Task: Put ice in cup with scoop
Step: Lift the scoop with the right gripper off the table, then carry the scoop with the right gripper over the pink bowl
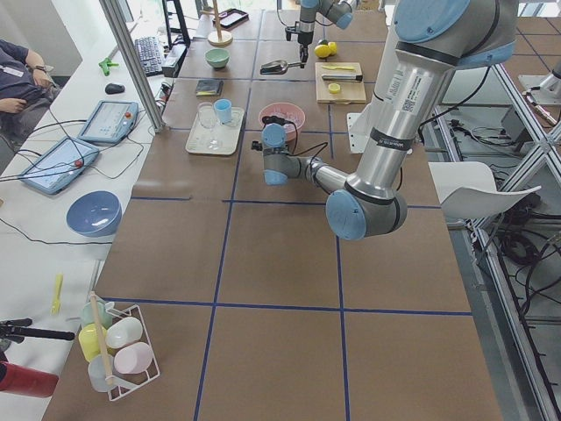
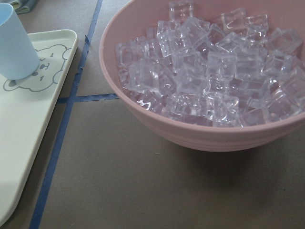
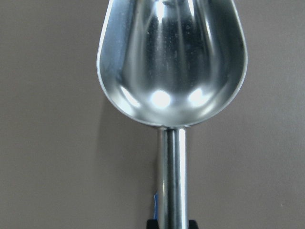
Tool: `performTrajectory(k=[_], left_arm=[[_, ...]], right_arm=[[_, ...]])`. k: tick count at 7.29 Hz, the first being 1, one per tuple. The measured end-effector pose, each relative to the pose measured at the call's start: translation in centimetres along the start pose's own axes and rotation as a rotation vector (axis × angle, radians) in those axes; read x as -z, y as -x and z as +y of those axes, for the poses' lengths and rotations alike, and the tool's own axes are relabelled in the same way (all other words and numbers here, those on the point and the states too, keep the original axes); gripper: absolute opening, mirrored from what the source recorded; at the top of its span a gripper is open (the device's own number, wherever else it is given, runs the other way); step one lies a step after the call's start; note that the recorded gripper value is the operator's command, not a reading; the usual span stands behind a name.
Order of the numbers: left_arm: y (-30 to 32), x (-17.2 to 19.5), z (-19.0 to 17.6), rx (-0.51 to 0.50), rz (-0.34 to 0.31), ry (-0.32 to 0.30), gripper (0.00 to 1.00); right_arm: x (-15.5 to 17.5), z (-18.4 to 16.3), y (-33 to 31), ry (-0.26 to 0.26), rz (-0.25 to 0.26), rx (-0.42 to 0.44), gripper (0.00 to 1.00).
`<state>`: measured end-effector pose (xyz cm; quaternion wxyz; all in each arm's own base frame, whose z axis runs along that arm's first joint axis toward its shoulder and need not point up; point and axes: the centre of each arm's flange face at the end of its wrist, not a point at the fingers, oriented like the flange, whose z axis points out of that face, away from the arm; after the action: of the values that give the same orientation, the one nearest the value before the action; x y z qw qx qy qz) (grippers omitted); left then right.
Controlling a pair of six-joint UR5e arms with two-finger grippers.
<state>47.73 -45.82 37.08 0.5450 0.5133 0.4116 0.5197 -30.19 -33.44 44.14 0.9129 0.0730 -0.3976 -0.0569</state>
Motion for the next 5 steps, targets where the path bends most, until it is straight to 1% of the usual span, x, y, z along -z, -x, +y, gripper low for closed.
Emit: performTrajectory(k=[2, 4, 5], left_arm=[[-1.3, -1.0, -0.3, 0.051, 0.026, 0.0, 0.99], [-2.0, -1.6, -1.1, 0.071, 0.041, -0.009, 0.99], [-2.1, -1.9, -1.7, 0.07, 0.046, -0.019, 0.99]], right_arm=[[1.7, -1.7, 2.4, 0.01, 0.012, 0.073, 0.0], [4.8, -4.0, 7.8, 0.034, 0.011, 0.125, 0.0], [6.5, -5.1, 11.2, 0.047, 0.012, 0.168, 0.0]])
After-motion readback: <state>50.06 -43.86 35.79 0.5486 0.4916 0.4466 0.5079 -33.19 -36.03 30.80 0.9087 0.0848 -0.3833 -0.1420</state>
